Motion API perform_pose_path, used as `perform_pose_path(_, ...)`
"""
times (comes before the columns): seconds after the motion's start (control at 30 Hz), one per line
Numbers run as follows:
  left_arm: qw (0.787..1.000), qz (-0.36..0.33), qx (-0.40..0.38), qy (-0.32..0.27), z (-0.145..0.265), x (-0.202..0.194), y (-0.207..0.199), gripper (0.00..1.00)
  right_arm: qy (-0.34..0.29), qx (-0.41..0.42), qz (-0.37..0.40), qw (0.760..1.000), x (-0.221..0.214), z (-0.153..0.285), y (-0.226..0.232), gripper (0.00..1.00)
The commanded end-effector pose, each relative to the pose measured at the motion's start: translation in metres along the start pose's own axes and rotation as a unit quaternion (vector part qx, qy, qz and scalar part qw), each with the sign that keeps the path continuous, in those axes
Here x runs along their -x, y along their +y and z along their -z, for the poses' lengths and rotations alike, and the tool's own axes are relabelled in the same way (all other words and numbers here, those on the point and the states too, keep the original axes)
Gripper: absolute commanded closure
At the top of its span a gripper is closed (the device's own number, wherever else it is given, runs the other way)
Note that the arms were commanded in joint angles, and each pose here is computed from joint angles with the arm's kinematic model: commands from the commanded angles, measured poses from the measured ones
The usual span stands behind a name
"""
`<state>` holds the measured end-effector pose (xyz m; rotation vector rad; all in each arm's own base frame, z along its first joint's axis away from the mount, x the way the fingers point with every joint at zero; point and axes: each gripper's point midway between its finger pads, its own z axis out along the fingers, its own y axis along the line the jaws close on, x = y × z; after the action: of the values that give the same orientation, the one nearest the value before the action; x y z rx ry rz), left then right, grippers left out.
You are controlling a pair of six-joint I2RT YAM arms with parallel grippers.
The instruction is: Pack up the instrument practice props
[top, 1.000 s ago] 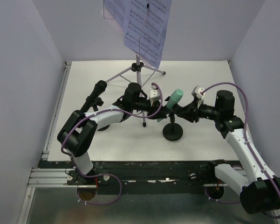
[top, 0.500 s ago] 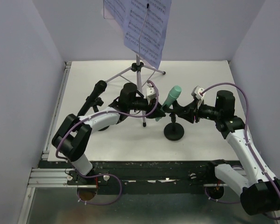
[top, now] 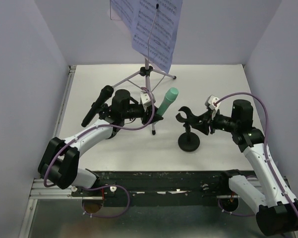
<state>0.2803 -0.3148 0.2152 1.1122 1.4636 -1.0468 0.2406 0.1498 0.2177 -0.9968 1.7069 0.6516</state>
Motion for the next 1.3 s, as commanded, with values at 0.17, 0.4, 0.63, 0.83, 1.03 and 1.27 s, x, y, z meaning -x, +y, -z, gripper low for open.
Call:
perform_pose_path(0.17,0.999,-0.047,-0.006,0.006,0.017,0.005,-0.019,1.00,0.017,-0.036,0.009,0.999,-0.002,0.015,0.000,0.36)
perform_pose_path(0.4,0.999,-0.050,-0.014,0.013,0.021,0.002,-0.026,1.00,0.022,-0.063,0.014,0.998,-0.006,0.023,-0.001,0.15)
perform_pose_path(0.63,0.996,-0.063,-0.046,0.032,0.028,0.006,-0.042,1.00,0.025,-0.070,0.012,0.997,0.000,0.024,-0.006,0.13)
perform_pose_path(0.83,0.996,-0.059,-0.051,0.049,0.041,0.003,-0.056,1.00,0.032,-0.041,0.015,0.999,0.004,0.013,-0.012,0.21)
perform_pose_path(1.03,0.994,-0.069,-0.045,0.070,0.053,-0.005,-0.062,1.00,0.032,-0.048,-0.001,0.998,0.020,0.008,-0.025,0.56)
perform_pose_path(1.27,0.991,-0.074,-0.037,0.104,0.060,-0.024,-0.061,1.00,0.061,-0.191,0.031,0.979,0.027,0.041,-0.063,0.68)
